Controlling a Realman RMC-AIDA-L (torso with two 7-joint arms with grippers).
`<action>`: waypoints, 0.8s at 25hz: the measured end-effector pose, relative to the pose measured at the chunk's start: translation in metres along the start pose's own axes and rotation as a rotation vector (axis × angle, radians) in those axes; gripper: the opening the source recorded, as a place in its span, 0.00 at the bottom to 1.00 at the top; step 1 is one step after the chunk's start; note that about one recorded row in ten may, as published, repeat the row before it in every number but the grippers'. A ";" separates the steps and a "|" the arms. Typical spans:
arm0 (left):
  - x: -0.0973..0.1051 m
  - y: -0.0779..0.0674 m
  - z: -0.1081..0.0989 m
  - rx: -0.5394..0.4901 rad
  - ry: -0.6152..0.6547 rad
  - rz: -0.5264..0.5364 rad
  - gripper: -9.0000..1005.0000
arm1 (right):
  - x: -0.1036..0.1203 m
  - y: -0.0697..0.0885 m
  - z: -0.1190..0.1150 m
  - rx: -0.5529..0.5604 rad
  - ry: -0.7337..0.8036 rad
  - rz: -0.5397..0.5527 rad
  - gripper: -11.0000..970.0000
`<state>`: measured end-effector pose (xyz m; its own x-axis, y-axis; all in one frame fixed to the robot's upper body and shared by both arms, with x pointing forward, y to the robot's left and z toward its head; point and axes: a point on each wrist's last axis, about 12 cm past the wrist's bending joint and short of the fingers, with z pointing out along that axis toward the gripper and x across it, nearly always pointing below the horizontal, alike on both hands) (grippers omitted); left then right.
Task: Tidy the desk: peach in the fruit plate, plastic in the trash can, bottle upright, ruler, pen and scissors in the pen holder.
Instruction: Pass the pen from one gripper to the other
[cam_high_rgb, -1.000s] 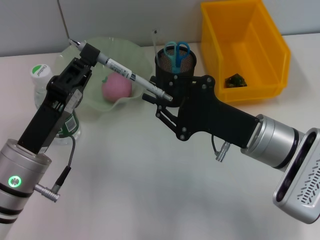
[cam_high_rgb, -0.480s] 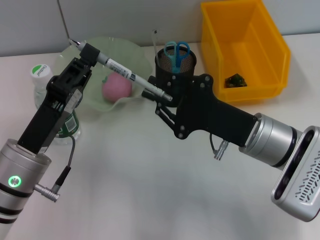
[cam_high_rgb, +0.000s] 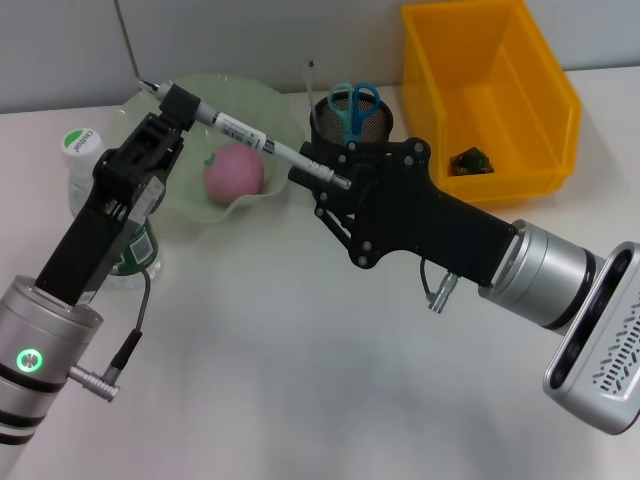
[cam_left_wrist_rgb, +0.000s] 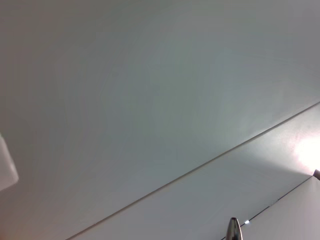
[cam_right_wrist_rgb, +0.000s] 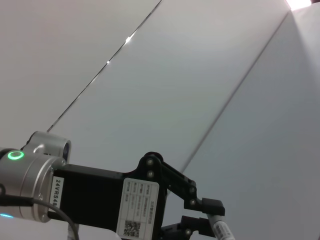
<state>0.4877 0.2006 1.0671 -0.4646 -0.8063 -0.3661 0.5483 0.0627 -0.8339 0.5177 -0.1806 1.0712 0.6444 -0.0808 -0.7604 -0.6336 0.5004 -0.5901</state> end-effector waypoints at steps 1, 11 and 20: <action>0.000 0.000 0.000 0.000 0.000 0.001 0.14 | 0.000 0.000 0.000 0.004 0.000 0.000 0.16; -0.003 0.000 0.002 0.012 0.000 0.015 0.31 | -0.001 -0.002 0.000 0.025 -0.006 0.001 0.15; -0.005 -0.012 0.003 0.116 0.006 0.143 0.63 | -0.007 -0.012 -0.009 0.156 -0.052 0.082 0.15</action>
<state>0.4857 0.2026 1.0798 -0.3797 -0.7905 -0.4806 0.6855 0.1084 -0.7199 0.5173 -0.1938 1.0815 0.6173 0.0082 -0.7867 -0.6134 0.6312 -0.4747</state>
